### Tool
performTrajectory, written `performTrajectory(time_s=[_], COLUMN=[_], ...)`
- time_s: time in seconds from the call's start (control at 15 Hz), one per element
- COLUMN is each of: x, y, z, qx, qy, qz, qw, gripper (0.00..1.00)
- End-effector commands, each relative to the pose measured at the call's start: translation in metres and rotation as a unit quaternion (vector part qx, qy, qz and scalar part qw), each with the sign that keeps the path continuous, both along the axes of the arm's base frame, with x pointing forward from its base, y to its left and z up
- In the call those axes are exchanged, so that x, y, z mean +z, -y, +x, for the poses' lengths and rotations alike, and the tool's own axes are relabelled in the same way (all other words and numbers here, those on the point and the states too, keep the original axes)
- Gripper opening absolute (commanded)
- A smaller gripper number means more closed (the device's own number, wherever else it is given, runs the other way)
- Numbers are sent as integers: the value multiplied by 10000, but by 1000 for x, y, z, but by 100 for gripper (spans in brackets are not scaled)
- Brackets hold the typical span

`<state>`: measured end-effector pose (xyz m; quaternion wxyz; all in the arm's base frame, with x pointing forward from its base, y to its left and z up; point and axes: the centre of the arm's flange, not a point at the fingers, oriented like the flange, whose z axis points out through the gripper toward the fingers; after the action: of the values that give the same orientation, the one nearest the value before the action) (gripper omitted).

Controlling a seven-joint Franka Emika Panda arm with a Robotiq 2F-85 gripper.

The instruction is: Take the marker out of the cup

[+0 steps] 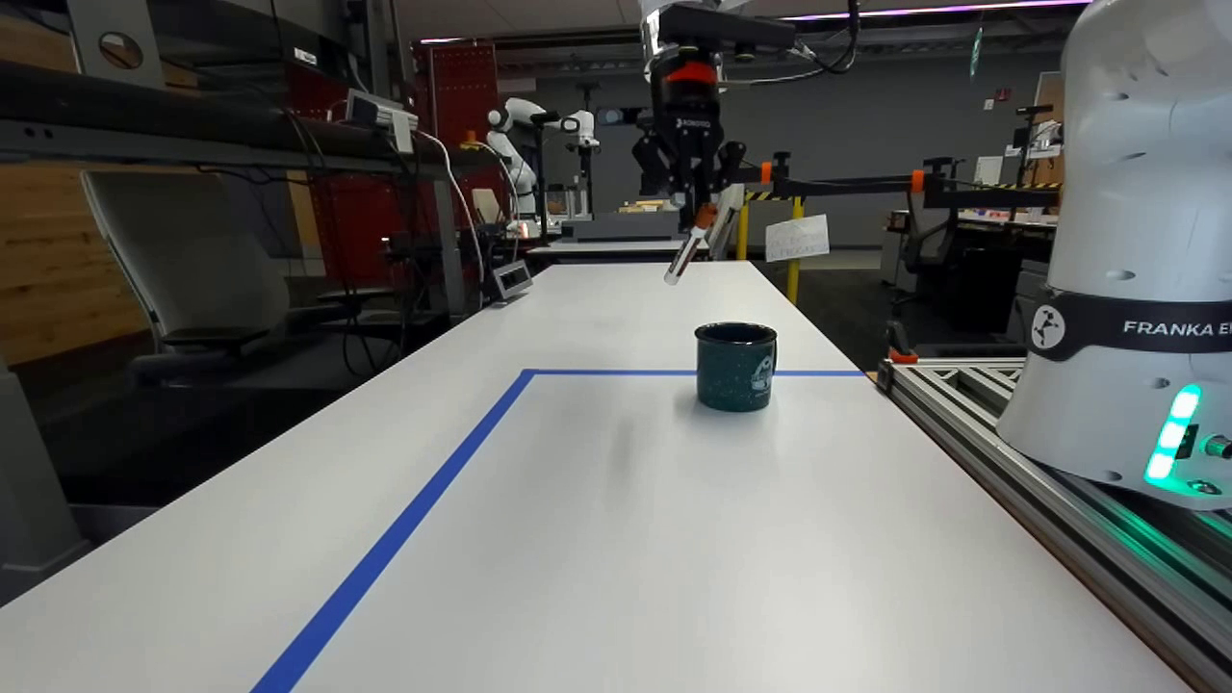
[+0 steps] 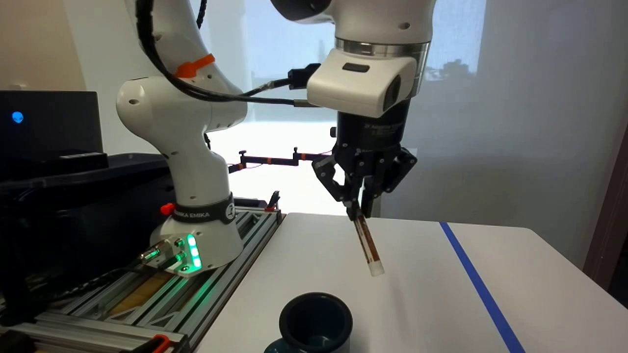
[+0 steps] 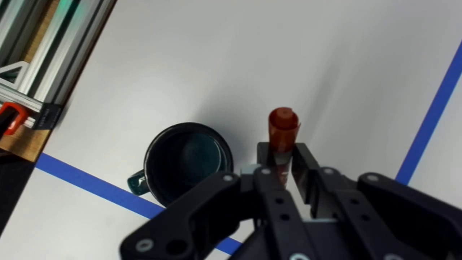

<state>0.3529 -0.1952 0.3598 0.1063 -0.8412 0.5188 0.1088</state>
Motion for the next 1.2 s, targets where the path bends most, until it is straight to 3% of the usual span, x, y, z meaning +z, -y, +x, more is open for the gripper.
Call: performTrajectory(time_s=[0.0,0.4,0.8,1.13], x=[-22,-87,-142,-170], y=[-14,-25,-30,-33], z=[4,-3,-17,-25], qx=[218,658,1330,1838], qy=[726,1245,1402,1486], qz=[-23,-332,-653,-679], qw=[9971,9895,9790,9693], gripper=[5,5,5,5])
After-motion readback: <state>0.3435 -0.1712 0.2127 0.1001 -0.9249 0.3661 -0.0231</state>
